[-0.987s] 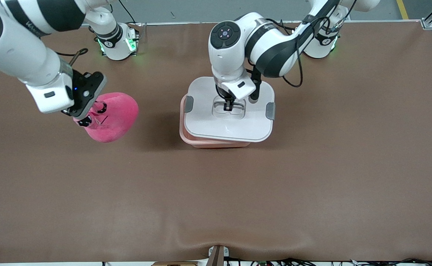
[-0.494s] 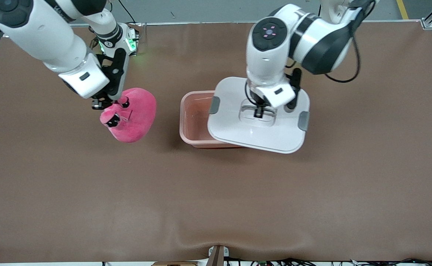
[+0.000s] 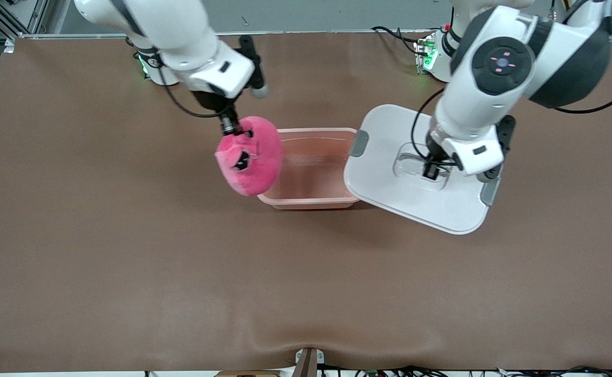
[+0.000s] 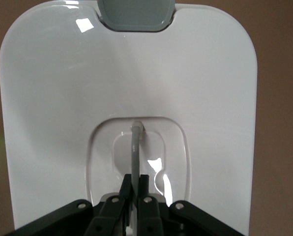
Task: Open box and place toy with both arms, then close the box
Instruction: 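Lift the lid off with the left gripper while the right gripper carries the toy, then lower the toy into the open box and open the right gripper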
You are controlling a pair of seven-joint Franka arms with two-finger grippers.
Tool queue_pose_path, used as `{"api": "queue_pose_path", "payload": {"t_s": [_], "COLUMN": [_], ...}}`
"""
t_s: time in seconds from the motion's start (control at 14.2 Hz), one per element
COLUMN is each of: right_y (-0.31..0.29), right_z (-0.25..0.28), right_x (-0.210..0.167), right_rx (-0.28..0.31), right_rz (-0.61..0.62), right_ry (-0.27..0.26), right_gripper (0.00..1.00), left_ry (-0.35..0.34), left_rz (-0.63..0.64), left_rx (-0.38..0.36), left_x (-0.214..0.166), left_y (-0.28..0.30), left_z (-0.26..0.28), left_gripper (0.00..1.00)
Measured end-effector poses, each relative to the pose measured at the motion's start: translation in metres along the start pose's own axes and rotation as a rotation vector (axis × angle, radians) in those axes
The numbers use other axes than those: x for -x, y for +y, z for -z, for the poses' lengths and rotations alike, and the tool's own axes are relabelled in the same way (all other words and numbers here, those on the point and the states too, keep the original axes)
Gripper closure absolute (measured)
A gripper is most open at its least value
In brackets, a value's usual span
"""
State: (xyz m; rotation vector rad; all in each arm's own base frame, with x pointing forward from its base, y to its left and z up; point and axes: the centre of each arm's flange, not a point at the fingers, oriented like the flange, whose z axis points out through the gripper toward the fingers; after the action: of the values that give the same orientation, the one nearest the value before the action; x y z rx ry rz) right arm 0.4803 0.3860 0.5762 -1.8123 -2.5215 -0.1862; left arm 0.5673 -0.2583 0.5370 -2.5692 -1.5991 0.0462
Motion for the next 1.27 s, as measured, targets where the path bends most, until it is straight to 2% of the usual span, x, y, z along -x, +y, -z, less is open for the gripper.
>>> {"api": "queue_pose_path", "payload": {"t_s": [0.14,0.35,0.71,0.99,1.27], "right_y": [0.001,0.012,0.003,0.009,0.014], "right_z": [-0.020,-0.045,-0.064,-0.067,-0.076], "right_x": [-0.022,-0.026,-0.060,-0.048,-0.040], "right_rx": [-0.004,-0.001,-0.012,-0.013,-0.026], "right_rz": [0.040,0.111,0.188,0.213,0.217], "right_ry": [0.001,-0.001,0.000,-0.007,-0.017], "right_gripper": [0.92,0.92,0.92,0.92,0.92], "left_ry": [-0.011,-0.025,-0.044,-0.058,-0.063], "left_rz": [-0.043,-0.107,-0.191,-0.241,-0.251], "left_rx": [-0.015,-0.029,-0.037,-0.046,-0.048], "left_x": [-0.030,-0.071,-0.131,-0.165,-0.178], "left_y": [-0.006,-0.014,-0.027,-0.038,-0.042], "left_z": [0.002,0.001,-0.004,-0.007,-0.008], "left_gripper": [0.93,0.93,0.93,0.93,0.93]}}
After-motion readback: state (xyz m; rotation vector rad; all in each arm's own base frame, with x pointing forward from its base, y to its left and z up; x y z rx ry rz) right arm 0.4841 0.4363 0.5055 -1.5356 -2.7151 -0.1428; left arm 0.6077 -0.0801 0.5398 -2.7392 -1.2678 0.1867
